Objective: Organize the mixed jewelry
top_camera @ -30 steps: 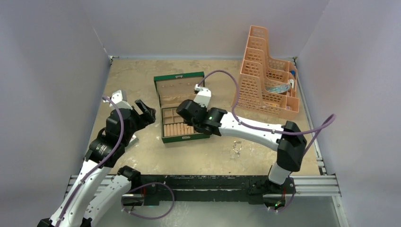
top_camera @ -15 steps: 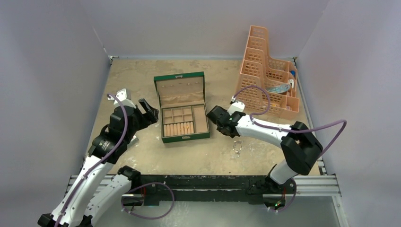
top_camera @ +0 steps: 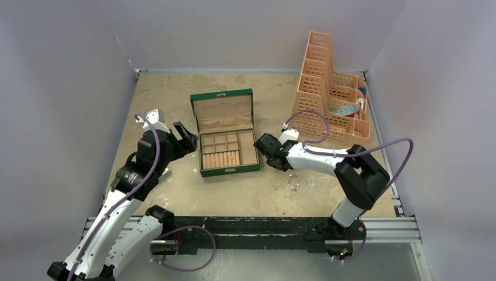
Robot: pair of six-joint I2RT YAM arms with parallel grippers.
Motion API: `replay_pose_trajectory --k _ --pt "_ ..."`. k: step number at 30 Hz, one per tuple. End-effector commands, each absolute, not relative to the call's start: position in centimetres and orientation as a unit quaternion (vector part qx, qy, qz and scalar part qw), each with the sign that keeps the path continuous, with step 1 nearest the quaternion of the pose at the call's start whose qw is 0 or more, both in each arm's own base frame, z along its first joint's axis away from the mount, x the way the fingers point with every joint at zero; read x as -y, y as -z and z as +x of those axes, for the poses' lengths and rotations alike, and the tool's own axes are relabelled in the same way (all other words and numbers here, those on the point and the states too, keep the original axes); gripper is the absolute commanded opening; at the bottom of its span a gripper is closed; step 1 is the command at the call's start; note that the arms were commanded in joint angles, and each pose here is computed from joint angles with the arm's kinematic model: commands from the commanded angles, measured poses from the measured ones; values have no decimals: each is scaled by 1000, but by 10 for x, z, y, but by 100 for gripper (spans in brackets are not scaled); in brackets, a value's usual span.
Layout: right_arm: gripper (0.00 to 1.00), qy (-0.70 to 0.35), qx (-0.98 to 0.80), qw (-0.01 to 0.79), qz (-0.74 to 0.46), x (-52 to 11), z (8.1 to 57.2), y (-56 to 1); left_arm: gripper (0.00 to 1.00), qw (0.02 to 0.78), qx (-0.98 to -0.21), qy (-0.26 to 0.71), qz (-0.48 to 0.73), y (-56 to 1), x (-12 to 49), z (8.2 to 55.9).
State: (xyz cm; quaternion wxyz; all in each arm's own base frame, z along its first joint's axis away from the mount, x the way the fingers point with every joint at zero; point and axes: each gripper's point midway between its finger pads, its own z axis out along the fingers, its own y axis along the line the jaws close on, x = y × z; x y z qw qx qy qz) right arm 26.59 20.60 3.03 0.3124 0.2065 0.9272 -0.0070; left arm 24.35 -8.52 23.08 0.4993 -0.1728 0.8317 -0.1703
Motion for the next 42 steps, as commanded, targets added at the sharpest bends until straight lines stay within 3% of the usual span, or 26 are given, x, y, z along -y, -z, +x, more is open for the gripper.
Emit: replay_pose_trajectory --k 1,18,23,24,26,32,38,42 --pt "24 24 -920 324 217 -200 271 -30 78 515 -822 181 -163 -241 89 248" --pt "6 33 -924 317 210 -197 268 -13 78 507 -819 220 -154 -245 104 249" --pt "1 5 -913 348 214 -202 278 -40 83 491 -825 259 -105 -244 128 251" --pt "0 -5 -908 358 216 -204 281 -50 88 484 -829 265 -95 -242 133 252" --pt "0 -31 -900 379 214 -209 288 -72 89 461 -840 278 -76 -233 144 253" --pt "0 -172 -872 423 174 -245 297 -143 84 396 -849 350 -22 -221 184 249" --pt "0 -307 -839 445 67 -303 283 -197 85 348 -818 459 -1 -224 221 240" --pt "0 -340 -828 446 5 -335 267 -211 86 344 -793 503 -22 -227 231 243"
